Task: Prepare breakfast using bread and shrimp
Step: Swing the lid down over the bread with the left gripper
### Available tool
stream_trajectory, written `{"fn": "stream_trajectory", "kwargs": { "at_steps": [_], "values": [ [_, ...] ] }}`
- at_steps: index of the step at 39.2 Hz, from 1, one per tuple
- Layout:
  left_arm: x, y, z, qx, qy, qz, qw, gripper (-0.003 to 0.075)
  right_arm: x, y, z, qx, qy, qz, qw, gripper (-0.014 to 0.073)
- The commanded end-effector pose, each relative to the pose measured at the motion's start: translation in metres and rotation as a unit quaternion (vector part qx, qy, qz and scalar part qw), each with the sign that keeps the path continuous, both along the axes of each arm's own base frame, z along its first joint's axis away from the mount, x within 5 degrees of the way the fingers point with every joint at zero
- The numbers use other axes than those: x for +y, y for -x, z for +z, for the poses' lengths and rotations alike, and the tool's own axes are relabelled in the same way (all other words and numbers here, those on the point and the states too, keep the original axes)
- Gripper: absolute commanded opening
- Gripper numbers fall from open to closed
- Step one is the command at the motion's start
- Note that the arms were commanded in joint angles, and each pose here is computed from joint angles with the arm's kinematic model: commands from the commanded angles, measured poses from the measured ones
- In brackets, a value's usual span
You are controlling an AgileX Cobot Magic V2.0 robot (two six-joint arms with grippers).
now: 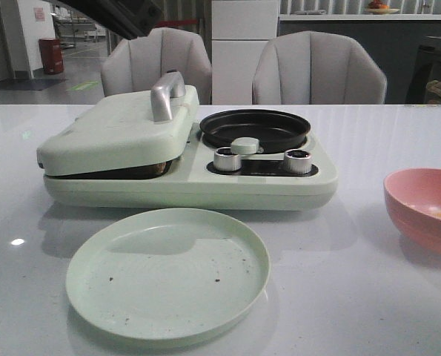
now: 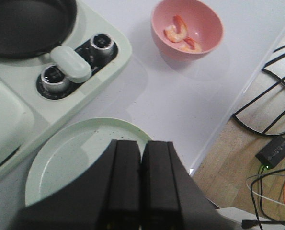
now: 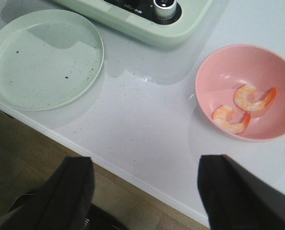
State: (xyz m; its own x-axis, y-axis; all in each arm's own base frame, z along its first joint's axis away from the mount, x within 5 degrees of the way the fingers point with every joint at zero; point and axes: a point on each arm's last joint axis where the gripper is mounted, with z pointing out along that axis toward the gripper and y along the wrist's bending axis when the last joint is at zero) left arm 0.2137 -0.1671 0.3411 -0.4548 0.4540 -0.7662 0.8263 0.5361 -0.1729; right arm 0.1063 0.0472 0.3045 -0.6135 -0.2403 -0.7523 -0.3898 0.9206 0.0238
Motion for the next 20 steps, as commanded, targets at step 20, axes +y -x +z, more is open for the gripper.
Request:
{"fn": "stream_trajectory", "kwargs": {
  "at_steps": [20],
  "values": [
    [0.059, 0.109, 0.017, -0.19, 0.12, 0.052, 0.973, 0.0099, 0.001, -0.004, 0.015, -0.053, -0.021, -0.001, 0.998, 0.0561]
  ]
}}
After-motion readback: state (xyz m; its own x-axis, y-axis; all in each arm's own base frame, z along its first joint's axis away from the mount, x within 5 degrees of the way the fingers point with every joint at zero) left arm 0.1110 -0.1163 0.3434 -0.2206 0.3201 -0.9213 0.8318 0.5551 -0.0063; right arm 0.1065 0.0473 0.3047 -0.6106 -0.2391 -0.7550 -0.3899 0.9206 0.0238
